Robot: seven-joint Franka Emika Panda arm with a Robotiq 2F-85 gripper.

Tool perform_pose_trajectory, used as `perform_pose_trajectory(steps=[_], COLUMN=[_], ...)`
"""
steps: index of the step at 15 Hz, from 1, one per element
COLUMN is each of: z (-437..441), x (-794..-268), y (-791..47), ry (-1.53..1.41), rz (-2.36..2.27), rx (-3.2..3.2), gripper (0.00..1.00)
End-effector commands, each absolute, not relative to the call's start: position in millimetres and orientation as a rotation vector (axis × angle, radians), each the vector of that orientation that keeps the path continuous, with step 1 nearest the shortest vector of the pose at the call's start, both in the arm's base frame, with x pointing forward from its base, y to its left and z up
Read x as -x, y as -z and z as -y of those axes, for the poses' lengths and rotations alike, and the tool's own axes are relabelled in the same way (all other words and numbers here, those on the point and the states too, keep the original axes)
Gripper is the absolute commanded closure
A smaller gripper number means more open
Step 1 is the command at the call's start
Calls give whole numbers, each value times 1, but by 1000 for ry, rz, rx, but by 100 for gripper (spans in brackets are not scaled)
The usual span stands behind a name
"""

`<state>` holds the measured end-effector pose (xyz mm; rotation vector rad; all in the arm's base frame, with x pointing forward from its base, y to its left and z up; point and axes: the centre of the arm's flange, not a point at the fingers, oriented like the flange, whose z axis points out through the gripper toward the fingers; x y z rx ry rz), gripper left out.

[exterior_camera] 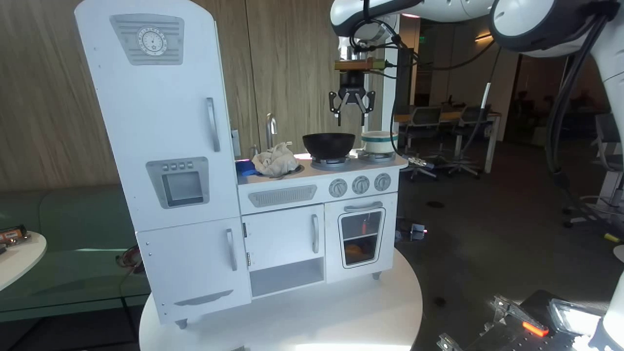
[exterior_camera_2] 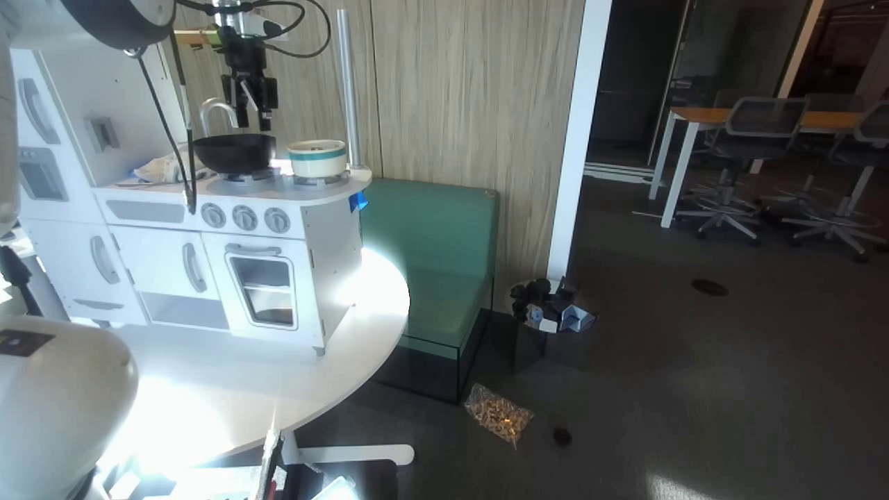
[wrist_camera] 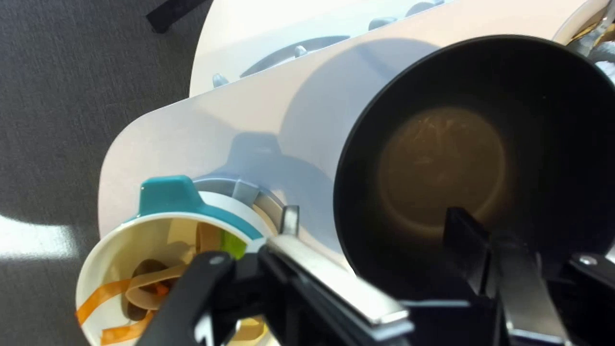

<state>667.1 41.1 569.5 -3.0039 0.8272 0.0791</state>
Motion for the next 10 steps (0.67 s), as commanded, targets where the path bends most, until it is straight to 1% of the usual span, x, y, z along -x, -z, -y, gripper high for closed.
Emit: perform_pose_trajectory(steps=[1,7,8,10], z=[-72,-146,-132,-146], x=[-658,-620,-630,-621], y=[-612,-646,-623,-632], ry=[-49,-58,-77,-68], rz=[-747,-639,-638,-622], rx=[3033,3083,3057,3076], gripper=[0,0,0,0])
